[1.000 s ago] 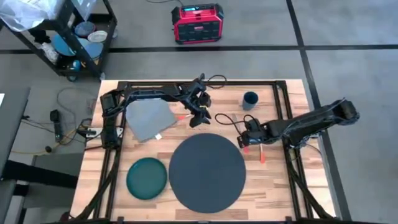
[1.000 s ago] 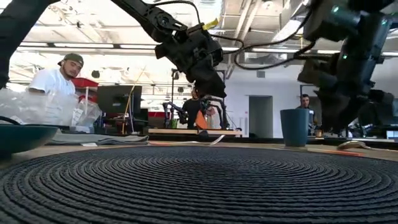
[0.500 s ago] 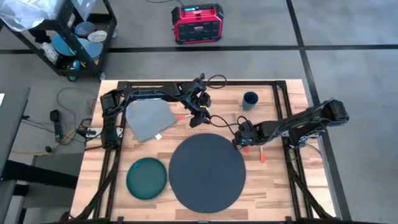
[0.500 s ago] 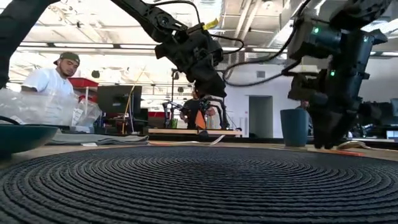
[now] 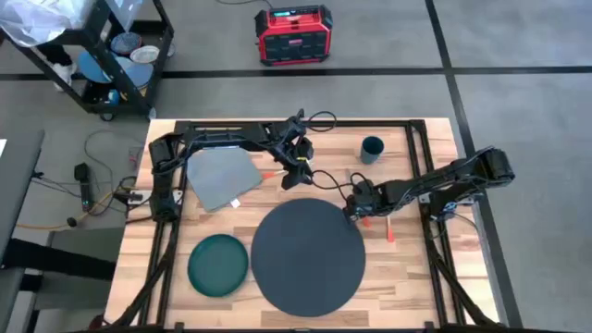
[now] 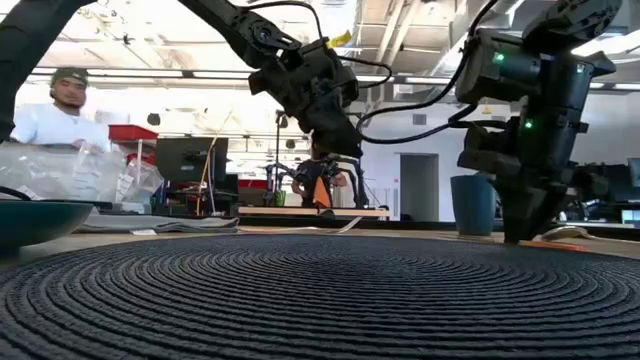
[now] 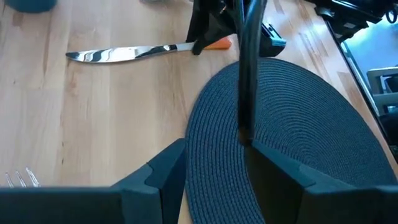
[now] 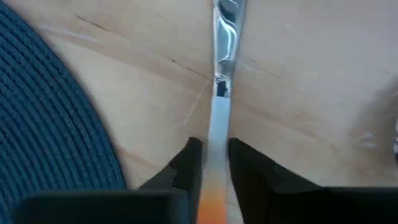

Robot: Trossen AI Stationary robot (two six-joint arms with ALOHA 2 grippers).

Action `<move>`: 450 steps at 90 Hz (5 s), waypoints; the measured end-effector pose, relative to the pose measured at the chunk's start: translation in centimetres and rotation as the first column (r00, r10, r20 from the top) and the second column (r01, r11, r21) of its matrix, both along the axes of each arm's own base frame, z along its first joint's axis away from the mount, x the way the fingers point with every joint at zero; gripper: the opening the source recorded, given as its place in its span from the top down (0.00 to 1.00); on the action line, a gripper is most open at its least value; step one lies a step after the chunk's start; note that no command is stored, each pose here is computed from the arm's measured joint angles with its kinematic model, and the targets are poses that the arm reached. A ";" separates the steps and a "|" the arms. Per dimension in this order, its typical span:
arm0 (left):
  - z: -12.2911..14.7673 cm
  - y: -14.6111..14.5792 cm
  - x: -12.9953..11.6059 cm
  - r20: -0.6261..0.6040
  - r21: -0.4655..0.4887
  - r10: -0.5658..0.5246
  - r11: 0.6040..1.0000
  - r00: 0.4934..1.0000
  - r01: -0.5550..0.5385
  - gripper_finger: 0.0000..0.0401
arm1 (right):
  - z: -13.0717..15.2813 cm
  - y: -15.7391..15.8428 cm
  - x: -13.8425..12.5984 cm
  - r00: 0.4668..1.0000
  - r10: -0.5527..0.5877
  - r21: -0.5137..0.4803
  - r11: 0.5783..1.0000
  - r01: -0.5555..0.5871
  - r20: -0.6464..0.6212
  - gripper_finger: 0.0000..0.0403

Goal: Set table place
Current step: Put the orange table knife on the blue tablemat, then adjust the blue tablemat

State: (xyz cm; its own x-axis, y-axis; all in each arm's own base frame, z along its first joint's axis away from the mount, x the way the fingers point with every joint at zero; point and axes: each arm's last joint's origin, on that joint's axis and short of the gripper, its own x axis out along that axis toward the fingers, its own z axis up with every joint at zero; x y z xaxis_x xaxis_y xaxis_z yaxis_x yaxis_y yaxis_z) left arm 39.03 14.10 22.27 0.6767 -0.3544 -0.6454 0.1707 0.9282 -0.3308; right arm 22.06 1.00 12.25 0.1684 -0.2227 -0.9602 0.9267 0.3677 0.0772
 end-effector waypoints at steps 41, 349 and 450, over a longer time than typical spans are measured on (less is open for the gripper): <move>-0.1 0.3 -0.2 -0.007 0.001 0.007 1.000 1.000 -0.007 0.64 | 1.8 0.0 -0.3 0.983 -0.008 0.021 1.000 0.004 0.181 1.00; 0.5 -17.4 -3.5 -0.454 -0.083 -0.221 0.975 0.863 0.205 0.94 | 5.0 6.8 1.1 0.819 0.468 0.028 0.863 -0.505 0.332 1.00; -7.1 -29.0 -3.2 -0.508 -0.058 0.179 0.969 0.843 -0.240 1.00 | 1.0 4.3 3.3 0.686 0.611 0.162 0.689 -0.706 0.394 1.00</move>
State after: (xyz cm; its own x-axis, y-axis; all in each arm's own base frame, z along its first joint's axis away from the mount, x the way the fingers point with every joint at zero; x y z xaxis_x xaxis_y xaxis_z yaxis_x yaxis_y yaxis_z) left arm 35.83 -14.89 15.17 0.3443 -0.3331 -0.8778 -0.2387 0.8732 -0.4250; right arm 25.38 5.34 13.21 0.4387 0.3234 -0.8384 0.3632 0.7896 0.4946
